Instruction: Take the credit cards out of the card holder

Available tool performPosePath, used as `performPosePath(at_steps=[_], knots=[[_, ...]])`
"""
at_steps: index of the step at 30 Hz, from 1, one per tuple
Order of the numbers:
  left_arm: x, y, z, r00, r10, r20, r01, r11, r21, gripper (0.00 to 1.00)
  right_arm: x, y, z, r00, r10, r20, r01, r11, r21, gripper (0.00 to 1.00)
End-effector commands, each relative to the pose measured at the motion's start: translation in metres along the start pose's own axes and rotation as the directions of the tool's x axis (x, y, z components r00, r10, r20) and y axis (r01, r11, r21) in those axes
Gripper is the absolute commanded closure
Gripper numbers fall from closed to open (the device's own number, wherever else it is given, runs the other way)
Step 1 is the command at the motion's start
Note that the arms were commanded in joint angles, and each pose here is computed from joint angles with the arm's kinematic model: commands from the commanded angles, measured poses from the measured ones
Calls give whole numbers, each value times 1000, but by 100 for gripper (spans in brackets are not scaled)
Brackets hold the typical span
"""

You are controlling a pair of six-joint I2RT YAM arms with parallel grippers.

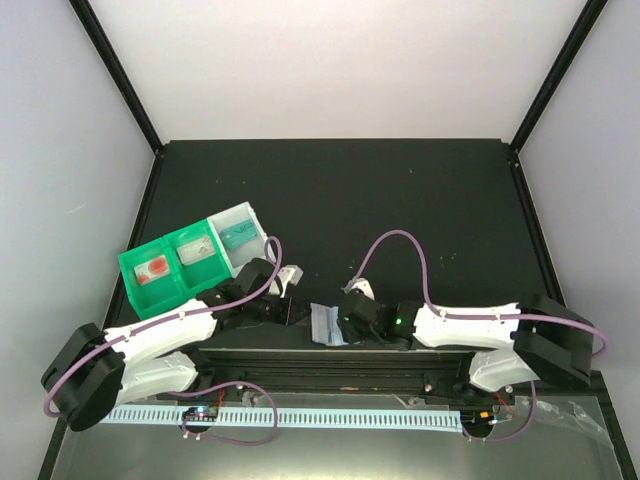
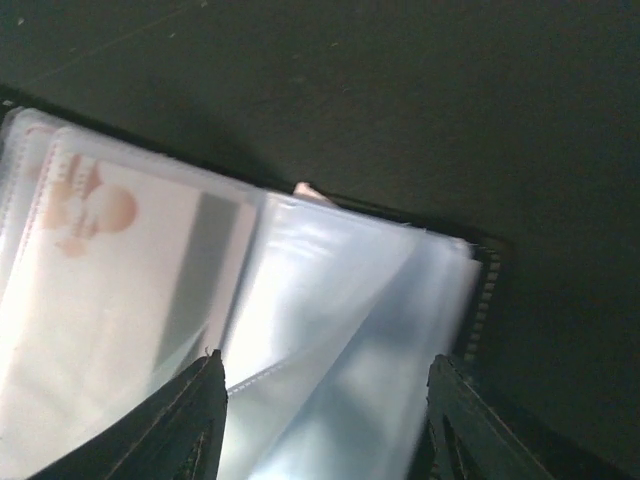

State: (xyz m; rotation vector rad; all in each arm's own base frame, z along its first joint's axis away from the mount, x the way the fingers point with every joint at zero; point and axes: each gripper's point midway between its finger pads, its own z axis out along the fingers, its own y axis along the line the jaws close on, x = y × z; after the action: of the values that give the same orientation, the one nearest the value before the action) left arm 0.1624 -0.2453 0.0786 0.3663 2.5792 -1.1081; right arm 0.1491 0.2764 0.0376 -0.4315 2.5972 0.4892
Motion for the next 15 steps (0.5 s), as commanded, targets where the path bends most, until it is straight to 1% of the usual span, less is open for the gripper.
performPosePath(at_steps=[1, 4, 7, 12, 15], knots=[[-7, -8, -2, 1000, 5, 21, -6, 1000, 24, 98, -11, -27, -15, 997, 1, 77, -11, 992, 128, 44], [-7, -8, -2, 1000, 5, 18, -6, 1000, 28, 98, -19, -22, -26, 995, 2, 102, -12, 995, 102, 45], [-6, -7, -1, 1000, 4, 18, -4, 1000, 26, 98, -28, -3, -34, 992, 4, 122, -5, 1000, 8, 45], [-6, -7, -1, 1000, -1, 19, 0, 1000, 27, 98, -31, 28, -34, 994, 29, 109, -13, 989, -145, 44], [-7, -9, -1, 1000, 2, 22, -2, 1000, 31, 98, -29, 44, -28, 996, 40, 82, -22, 978, -208, 41]])
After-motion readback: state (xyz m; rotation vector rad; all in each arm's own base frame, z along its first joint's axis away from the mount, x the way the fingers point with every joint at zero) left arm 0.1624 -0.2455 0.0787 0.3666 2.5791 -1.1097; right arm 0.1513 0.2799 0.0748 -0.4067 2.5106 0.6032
